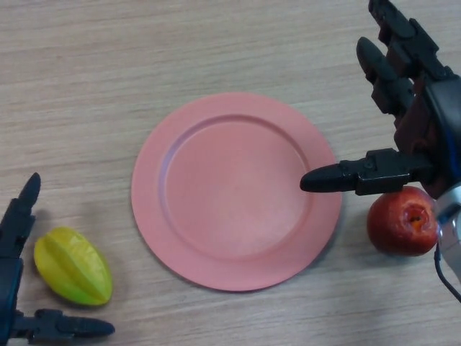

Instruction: Pick up the yellow starfruit and place it on the plate

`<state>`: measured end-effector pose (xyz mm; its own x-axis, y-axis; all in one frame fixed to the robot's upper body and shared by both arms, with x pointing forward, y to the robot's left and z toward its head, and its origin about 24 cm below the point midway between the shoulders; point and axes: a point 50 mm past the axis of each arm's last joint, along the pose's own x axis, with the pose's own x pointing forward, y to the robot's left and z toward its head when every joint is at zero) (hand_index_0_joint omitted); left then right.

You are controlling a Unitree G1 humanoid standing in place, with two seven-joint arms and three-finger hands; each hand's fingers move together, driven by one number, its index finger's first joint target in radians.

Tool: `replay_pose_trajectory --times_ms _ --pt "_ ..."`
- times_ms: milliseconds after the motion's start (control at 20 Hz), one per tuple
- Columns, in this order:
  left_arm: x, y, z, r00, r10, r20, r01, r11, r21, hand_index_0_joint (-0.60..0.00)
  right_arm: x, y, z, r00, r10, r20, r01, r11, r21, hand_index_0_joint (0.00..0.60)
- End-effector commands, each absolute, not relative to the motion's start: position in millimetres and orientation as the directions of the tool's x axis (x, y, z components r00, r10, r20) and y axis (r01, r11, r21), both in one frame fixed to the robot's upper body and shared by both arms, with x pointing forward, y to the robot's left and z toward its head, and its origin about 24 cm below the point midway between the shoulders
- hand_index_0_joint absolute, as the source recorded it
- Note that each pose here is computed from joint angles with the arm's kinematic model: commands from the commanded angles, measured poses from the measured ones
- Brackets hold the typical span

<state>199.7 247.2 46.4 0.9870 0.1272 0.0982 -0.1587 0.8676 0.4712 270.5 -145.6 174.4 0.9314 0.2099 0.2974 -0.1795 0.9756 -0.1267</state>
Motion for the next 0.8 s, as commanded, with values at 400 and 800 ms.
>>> replay_pose_trajectory --times_ms 400,800 --pt "204.2 249.6 75.1 0.915 0.108 0.389 -0.264 0.888 0.376 0.0 254.6 -150.5 215.0 0.828 0.19 0.528 -0.149 0.982 -0.121 0.0" --pt "202.6 247.7 67.2 0.933 0.109 0.342 -0.27 0.842 0.468 -0.199 252.7 -151.1 215.4 0.82 0.189 0.54 -0.144 0.982 -0.125 0.0"
